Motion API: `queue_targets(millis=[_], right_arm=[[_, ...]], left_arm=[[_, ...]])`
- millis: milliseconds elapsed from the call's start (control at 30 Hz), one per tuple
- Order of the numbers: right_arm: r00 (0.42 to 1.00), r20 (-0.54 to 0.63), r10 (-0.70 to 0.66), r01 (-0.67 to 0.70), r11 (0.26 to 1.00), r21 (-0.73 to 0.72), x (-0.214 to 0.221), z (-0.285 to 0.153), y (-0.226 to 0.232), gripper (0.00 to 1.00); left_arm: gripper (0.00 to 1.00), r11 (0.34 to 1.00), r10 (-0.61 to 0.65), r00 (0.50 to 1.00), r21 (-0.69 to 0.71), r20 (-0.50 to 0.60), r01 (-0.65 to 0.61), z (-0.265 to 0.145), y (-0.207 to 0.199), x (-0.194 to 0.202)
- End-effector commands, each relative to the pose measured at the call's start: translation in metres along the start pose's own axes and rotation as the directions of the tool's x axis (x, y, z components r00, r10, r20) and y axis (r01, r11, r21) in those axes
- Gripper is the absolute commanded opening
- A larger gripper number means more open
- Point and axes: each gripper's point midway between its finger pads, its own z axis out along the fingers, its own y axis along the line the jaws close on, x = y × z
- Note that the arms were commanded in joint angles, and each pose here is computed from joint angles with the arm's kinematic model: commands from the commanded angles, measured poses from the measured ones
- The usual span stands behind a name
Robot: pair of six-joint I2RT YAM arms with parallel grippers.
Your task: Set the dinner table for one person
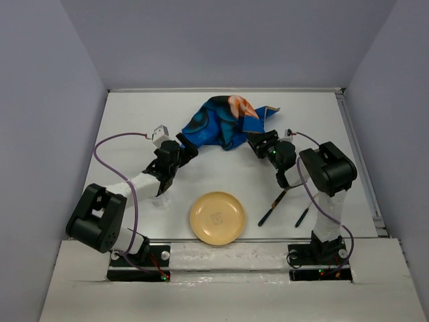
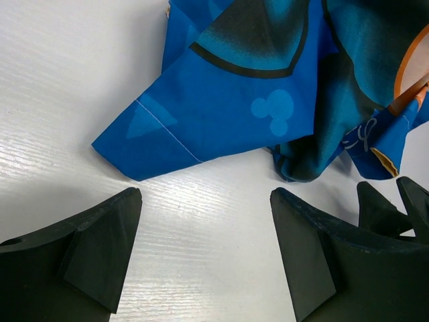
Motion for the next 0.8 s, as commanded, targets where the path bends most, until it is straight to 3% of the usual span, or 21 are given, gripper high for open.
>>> queue_targets(millis=[0,200,433,767], right_arm=[[1.0,0.017,0.005,-0.003,0.991,-0.137,-0.005,0.01,0.044,0.62],[0.998,0.008,0.068,-0.066,0.986,-0.152,-0.002,0.028,0.034,0.64],[0.998,0.008,0.064,-0.061,0.979,-0.195,-0.007,0.047,0.055,0.63],[0.991,0.102,0.09,-0.073,0.986,-0.153,-0.025,0.056,0.051,0.56]], left_arm=[[0.88,0.998,-0.031,0.997,0.061,0.065,0.027,-0.007,-0.017,-0.02],[0.88,0.998,-0.029,0.997,0.059,0.067,0.025,-0.008,-0.016,-0.02],[0.88,0.998,-0.029,0.998,0.055,0.056,0.026,-0.006,-0.014,-0.017],[0.88,0.998,-0.028,0.999,0.054,0.046,0.025,-0.006,-0.013,-0.014]])
